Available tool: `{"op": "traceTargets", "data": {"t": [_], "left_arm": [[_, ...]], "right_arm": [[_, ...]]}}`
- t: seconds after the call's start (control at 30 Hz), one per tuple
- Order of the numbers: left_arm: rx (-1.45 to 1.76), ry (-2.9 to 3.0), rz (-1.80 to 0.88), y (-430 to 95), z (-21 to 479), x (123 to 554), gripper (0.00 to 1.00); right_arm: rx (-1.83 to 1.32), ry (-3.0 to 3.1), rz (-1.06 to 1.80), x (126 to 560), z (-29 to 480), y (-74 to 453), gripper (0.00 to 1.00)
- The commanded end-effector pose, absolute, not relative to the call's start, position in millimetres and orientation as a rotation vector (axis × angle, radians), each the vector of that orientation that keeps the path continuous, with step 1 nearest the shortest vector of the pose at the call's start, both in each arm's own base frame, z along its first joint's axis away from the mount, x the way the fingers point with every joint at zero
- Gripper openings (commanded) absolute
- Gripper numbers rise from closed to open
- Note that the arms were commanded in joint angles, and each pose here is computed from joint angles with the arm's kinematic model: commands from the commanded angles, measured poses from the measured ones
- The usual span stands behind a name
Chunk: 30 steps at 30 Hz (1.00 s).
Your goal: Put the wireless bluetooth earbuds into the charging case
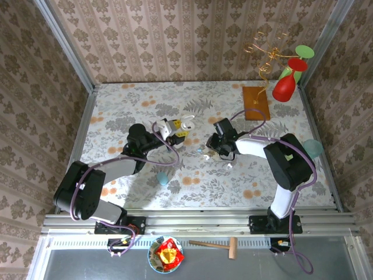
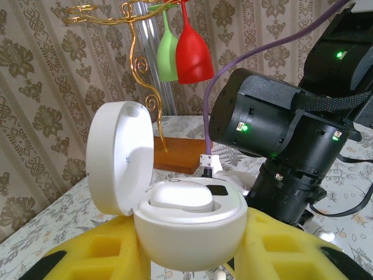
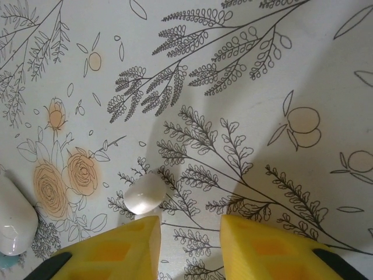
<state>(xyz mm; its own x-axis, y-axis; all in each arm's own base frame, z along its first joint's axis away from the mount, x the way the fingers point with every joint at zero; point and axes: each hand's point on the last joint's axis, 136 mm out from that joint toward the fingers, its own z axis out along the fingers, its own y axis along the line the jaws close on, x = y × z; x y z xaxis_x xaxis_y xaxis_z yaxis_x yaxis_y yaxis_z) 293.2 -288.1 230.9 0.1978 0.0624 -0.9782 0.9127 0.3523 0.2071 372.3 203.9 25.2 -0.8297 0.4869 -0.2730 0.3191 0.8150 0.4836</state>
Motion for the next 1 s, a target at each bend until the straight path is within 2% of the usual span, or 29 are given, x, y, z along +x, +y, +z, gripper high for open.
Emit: {"op": "traceTargets", "data": {"t": [0.0, 0.37, 0.53, 0.83, 0.97], "left_arm": [[1.058, 1.185, -0.755, -288.1, 239.1, 291.2, 0.16], [1.055, 1.188, -0.76, -288.5, 237.0, 291.7, 0.16], [1.053, 1.185, -0.754, -287.8, 238.1, 291.6, 0.16], [1.049, 1.19, -0.748, -286.3, 236.4, 291.7, 0.16], [1.034, 1.193, -0.727, -281.7, 239.5, 293.6, 0.16]], "right_arm": [[0.549, 2.626, 0.568, 377.1, 29.5, 203.1, 0.33], [0.436, 2.673, 0.603, 391.9, 30.9, 224.6, 0.38], [0.415, 2.708, 0.583, 395.0, 24.7, 227.4, 0.36], [0.235, 2.792, 0.499, 399.5, 18.6, 230.9, 0.27], [0.115, 2.789, 0.353, 397.6, 26.4, 219.3, 0.32]]}}
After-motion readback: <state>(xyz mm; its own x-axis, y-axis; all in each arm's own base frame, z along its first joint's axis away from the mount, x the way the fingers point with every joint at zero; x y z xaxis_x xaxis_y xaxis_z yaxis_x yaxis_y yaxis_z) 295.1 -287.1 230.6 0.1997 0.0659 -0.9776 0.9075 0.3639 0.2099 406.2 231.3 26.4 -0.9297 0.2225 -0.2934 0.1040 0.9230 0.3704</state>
